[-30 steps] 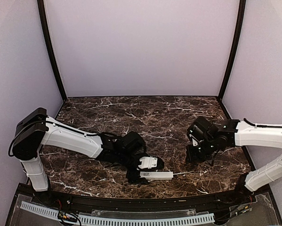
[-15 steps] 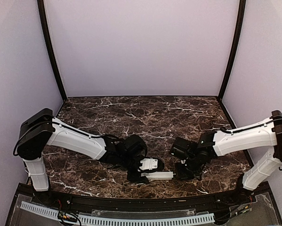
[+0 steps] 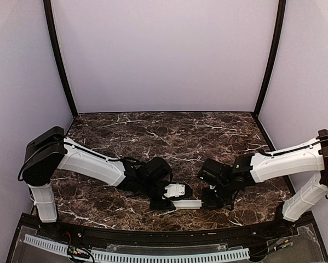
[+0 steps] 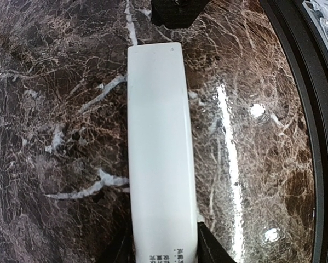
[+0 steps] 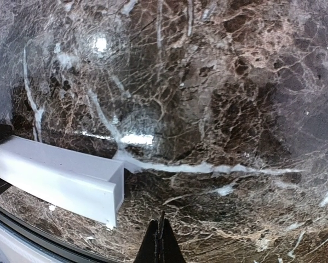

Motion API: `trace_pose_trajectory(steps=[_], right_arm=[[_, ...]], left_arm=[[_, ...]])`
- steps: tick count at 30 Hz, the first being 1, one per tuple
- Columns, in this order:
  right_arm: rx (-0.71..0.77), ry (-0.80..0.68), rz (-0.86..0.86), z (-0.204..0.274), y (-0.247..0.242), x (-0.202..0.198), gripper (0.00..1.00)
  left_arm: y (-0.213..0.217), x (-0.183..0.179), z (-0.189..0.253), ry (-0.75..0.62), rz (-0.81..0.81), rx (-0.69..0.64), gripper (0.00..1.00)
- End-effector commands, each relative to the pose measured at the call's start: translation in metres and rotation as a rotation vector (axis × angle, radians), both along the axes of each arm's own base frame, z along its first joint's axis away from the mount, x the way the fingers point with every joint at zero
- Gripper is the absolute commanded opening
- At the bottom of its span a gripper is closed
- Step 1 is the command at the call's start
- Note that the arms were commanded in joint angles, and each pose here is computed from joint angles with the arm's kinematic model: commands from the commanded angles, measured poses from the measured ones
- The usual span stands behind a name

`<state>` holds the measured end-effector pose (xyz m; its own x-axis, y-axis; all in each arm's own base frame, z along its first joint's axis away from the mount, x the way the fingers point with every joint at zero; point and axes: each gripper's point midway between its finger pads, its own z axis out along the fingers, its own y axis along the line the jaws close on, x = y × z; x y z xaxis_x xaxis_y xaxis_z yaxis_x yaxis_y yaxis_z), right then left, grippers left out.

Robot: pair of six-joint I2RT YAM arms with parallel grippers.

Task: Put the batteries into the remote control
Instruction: Load the battery cover onto the remote control without the battery cover.

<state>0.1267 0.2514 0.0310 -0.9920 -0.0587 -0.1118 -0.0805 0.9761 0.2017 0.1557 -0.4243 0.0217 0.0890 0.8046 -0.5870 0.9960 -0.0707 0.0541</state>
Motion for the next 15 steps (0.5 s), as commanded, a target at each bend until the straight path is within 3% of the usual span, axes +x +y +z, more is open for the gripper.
trace_pose_trajectory(steps=[1,8,15], right_arm=[[-0.044,-0.006,-0.032,0.001,-0.018,0.001,0.00],[-0.064,0.009,-0.036,-0.004,-0.018,0.005,0.00],[0.072,0.023,0.011,-0.003,0.043,0.006,0.00]], left_arm=[[-0.003,-0.004,-0.003,0.020,-0.009,0.009,0.36],[-0.002,-0.005,-0.003,0.033,-0.006,0.011,0.33],[-0.002,-0.006,-0.005,0.038,-0.001,0.010,0.30]])
